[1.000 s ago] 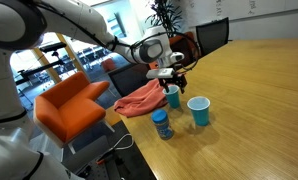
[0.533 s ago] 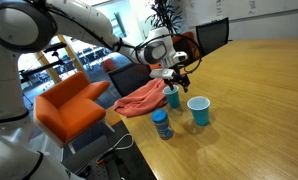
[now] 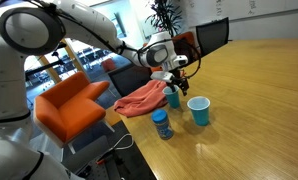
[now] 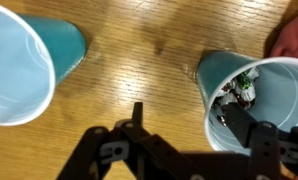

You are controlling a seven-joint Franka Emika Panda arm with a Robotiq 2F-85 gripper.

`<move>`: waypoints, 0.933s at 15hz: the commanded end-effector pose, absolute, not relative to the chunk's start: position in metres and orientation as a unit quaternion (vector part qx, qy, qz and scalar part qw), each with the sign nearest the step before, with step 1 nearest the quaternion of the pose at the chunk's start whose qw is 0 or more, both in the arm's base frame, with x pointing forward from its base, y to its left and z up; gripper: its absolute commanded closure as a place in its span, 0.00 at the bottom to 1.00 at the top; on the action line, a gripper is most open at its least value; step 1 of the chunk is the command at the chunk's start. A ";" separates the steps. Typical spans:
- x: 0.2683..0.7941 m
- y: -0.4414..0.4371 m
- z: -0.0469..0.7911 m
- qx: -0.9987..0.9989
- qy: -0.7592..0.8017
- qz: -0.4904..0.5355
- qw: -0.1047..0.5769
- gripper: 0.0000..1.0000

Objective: Pour the contents of the left cup into the right cup

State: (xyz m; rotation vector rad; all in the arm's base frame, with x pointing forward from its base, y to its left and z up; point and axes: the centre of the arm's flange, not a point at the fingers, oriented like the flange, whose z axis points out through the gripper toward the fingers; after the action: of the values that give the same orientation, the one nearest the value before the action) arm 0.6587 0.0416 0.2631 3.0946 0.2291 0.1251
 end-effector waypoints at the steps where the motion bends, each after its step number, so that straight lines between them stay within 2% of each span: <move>1: 0.666 0.044 0.260 0.997 0.054 0.045 0.024 0.46; 6: 0.665 0.045 0.255 0.998 0.048 0.041 0.023 0.86; 8: 0.665 0.047 0.255 0.998 0.047 0.040 0.023 0.99; 14: 0.660 0.052 0.284 0.997 0.055 0.053 0.025 0.99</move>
State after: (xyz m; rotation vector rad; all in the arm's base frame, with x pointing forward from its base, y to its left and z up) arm 0.6626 0.0482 0.2581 3.0984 0.1865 0.1250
